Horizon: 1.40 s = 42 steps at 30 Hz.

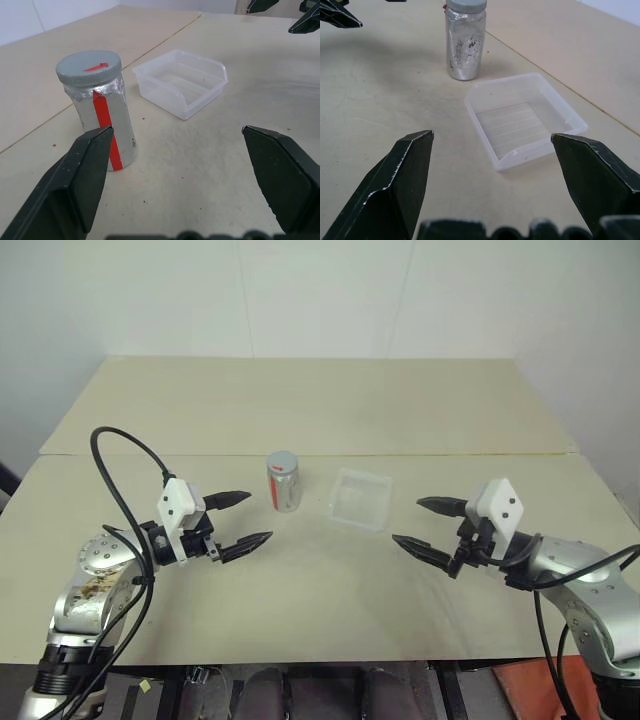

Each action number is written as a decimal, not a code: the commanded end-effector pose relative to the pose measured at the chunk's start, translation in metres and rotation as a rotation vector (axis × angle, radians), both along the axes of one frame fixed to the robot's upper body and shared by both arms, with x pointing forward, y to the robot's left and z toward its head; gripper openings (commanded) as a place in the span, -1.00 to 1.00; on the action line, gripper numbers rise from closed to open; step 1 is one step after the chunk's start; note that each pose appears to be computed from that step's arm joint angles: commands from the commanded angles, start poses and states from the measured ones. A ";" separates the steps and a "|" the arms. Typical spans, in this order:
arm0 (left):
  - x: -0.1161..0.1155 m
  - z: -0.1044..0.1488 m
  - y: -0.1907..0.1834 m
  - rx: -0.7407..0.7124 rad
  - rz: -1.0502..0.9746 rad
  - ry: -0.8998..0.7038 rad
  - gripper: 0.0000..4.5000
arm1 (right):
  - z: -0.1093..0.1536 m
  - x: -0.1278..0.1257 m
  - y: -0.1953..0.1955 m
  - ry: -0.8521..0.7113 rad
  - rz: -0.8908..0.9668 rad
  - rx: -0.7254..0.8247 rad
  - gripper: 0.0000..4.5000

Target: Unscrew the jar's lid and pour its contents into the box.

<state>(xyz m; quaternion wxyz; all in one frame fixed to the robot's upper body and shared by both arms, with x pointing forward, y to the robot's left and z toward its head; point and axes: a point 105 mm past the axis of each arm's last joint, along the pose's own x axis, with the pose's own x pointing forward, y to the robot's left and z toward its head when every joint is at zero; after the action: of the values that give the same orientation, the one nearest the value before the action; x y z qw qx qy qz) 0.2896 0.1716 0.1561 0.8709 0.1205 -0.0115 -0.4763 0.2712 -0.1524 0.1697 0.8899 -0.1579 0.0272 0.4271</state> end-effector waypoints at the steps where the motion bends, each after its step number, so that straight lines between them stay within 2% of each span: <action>1: -0.002 0.008 -0.001 0.008 -0.006 -0.040 1.00 | 0.011 -0.002 0.002 -0.057 0.016 -0.007 0.94; 8: 0.003 0.007 -0.002 0.003 0.016 -0.046 1.00 | 0.011 -0.002 0.002 -0.062 0.012 -0.007 0.94; 14: 0.031 0.000 -0.010 0.002 0.198 -0.079 1.00 | 0.013 -0.002 0.003 -0.073 0.011 -0.005 0.94; 18: 0.043 -0.005 -0.026 -0.034 0.282 -0.092 1.00 | 0.014 -0.003 0.004 -0.084 0.009 -0.006 0.94; 29: 0.072 -0.013 -0.039 -0.104 0.444 -0.091 1.00 | 0.018 -0.004 0.003 -0.100 0.003 -0.007 0.94; 42: 0.097 -0.015 -0.060 -0.222 0.483 -0.065 1.00 | 0.017 -0.007 0.003 -0.100 0.004 -0.018 0.94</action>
<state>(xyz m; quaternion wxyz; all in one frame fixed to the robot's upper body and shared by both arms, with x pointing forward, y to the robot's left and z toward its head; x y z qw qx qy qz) 0.3847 0.1135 0.1254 0.9678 0.0334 -0.0319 -0.2473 0.2673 -0.1500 0.1712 0.8898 -0.1663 0.0207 0.4245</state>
